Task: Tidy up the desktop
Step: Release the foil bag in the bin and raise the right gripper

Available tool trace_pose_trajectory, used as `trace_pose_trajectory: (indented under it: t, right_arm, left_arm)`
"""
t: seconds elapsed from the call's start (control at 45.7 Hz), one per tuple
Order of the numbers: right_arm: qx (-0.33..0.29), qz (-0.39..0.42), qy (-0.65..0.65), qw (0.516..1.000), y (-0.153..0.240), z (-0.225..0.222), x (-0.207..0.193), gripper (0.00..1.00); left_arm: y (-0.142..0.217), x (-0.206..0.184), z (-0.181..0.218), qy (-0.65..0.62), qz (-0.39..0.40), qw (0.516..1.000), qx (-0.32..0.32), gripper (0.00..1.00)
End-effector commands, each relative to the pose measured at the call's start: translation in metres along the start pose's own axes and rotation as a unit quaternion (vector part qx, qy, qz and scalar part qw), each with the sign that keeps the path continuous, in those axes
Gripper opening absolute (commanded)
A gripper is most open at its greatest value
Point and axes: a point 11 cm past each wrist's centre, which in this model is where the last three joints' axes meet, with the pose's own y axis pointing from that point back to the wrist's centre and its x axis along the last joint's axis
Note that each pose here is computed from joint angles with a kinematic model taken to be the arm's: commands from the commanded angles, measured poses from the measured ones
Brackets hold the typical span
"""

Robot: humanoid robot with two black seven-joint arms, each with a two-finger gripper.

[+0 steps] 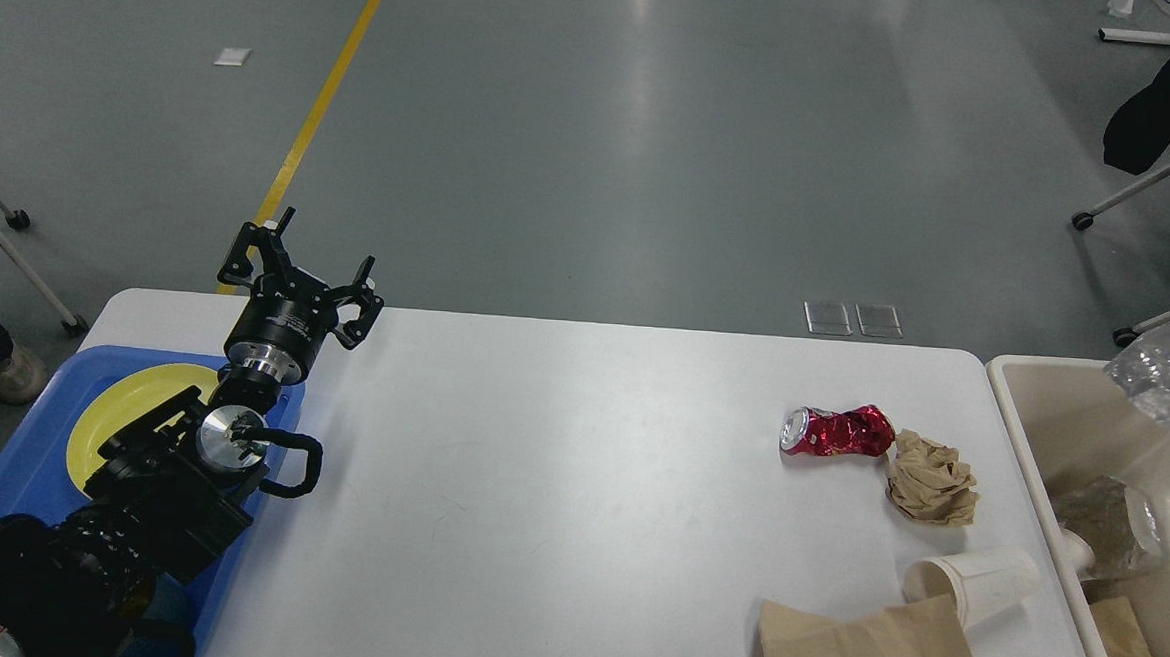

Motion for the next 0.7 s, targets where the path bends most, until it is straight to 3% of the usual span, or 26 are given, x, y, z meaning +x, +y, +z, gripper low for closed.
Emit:
trace_pose_trajectory:
  t: [0.0, 0.197, 0.219, 0.262, 0.284, 0.328, 0.569, 0.678]
  right_arm:
    - [-0.001, -0.028, -0.016, 0.999, 0.007, -0.002, -0.037, 0.00]
    - [-0.005, -0.028, -0.018, 0.999, 0.008, 0.001, -0.040, 0.00]
    - [-0.006, -0.026, -0.016, 1.000, 0.008, 0.003, -0.038, 0.18]
    - [-0.008, -0.017, -0.012, 1.000, 0.007, 0.006, -0.031, 0.69]
    - [-0.009, -0.010, -0.011, 1.000, 0.007, 0.007, -0.026, 0.88]
    - [-0.009, -0.001, -0.009, 1.000, 0.005, 0.007, -0.019, 1.00]
    - [-0.012, -0.036, -0.008, 0.999, 0.007, 0.013, -0.024, 1.00]
    - [-0.020, -0.082, -0.006, 0.996, 0.005, 0.024, -0.003, 1.00]
  left_arm:
    - [0.000, 0.000, 0.000, 0.000, 0.000, 1.000, 0.000, 0.97]
    - [0.000, 0.000, 0.000, 0.000, 0.000, 1.000, 0.000, 0.97]
    - [0.000, 0.000, 0.000, 0.000, 0.000, 1.000, 0.000, 0.97]
    - [0.000, 0.000, 0.000, 0.000, 0.000, 1.000, 0.001, 0.97]
    - [0.000, 0.000, 0.000, 0.000, 0.000, 1.000, 0.000, 0.97]
    - [0.000, 0.000, 0.000, 0.000, 0.000, 1.000, 0.000, 0.97]
    - [0.000, 0.000, 0.000, 0.000, 0.000, 1.000, 0.000, 0.97]
    - [0.000, 0.000, 0.000, 0.000, 0.000, 1.000, 0.000, 0.97]
